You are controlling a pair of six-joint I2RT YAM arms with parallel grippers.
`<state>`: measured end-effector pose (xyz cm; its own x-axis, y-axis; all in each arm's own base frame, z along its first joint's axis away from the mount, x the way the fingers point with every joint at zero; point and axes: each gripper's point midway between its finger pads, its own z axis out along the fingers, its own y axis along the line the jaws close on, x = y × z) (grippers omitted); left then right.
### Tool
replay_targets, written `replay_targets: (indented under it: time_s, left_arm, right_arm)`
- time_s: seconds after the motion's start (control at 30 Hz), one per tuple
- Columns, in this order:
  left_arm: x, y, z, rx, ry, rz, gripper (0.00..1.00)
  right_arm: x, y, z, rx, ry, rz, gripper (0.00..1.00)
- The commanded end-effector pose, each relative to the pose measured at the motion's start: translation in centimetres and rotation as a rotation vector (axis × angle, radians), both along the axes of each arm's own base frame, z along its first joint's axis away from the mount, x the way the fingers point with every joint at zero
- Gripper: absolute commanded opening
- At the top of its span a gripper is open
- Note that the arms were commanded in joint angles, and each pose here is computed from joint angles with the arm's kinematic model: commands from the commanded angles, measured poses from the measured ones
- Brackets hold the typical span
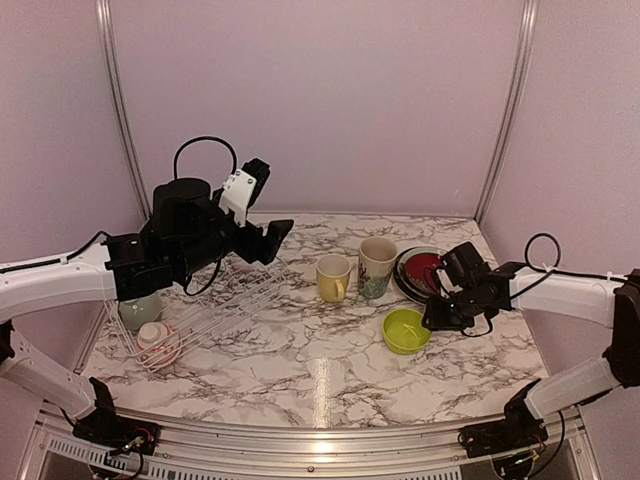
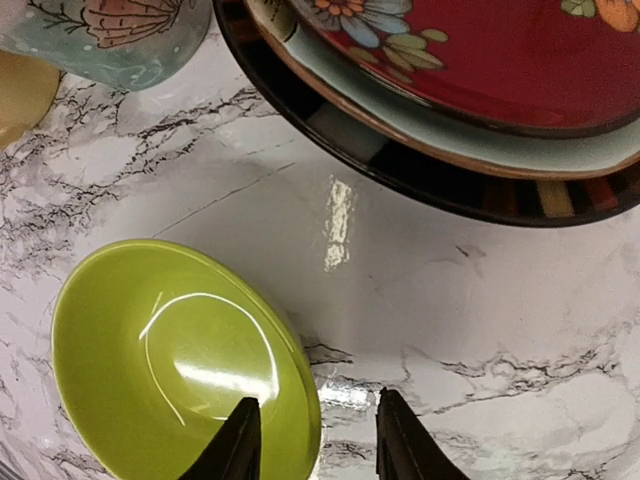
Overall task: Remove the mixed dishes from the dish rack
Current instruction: Move the bowl to the center of the board, then grab the bowl from the dish rack.
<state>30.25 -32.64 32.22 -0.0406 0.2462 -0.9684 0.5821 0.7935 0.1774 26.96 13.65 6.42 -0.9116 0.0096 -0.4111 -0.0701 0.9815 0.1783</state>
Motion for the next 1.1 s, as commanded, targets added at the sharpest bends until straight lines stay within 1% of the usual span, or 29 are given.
replay_targets:
  time_s: [0.0, 0.07, 0.2, 0.27, 0.4, 0.5, 0.57, 0.67, 0.8, 0.93, 1.03, 1.07]
  left_arm:
    - [1.3, 3.3, 0.8, -0.093, 0.046, 0.09, 0.92]
    - [1.9, 4.9, 0.7, -0.123, 0.078, 0.13, 0.92]
    - [3.1, 8.7, -0.2, -0.164, 0.16, 0.241, 0.93]
    - [3.4, 11.0, -1.5, -0.16, 0.227, 0.312, 0.93]
    - [3.5, 16.0, -4.3, -0.197, 0.377, 0.465, 0.95]
    - [2.6, 19.3, -7.3, -0.225, 0.526, 0.581, 0.96]
    - [1.9, 21.6, -9.3, -0.213, 0.607, 0.677, 0.96]
    - [1.0, 25.7, -12.3, -0.174, 0.728, 0.83, 0.97]
    - [0.4, 30.1, -15.4, -0.225, 0.864, 0.986, 0.98]
    - [0.1, 32.4, -18.3, -0.295, 0.987, 1.071, 0.97]
    - [-0.4, 33.8, -20.7, -0.306, 1.078, 1.143, 0.95]
    - [-0.6, 34.4, -21.2, -0.303, 1.09, 1.173, 0.93]
  right_arm:
    - [0.8, -0.2, 1.8, 0.007, -0.046, -0.026, 0.44]
    - [1.6, -0.2, 3.3, 0.003, -0.098, -0.022, 0.52]
    - [3.1, -0.4, 7.1, -0.006, -0.221, -0.016, 0.65]
    - [3.9, -0.4, 9.2, -0.005, -0.295, -0.009, 0.69]
    - [5.5, -0.4, 13.3, -0.004, -0.438, -0.005, 0.75]
    - [6.6, -0.5, 15.7, -0.025, -0.503, -0.007, 0.76]
    - [7.3, 0.0, 16.9, -0.01, -0.542, 0.006, 0.77]
    - [7.9, 0.8, 17.1, 0.011, -0.562, 0.03, 0.77]
    - [7.9, 1.0, 15.9, 0.009, -0.532, 0.035, 0.77]
    - [7.3, 0.6, 15.6, 0.009, -0.524, 0.027, 0.77]
    - [7.0, 0.2, 16.0, 0.009, -0.536, 0.013, 0.77]
    - [6.9, 0.1, 16.2, 0.009, -0.541, 0.01, 0.77]
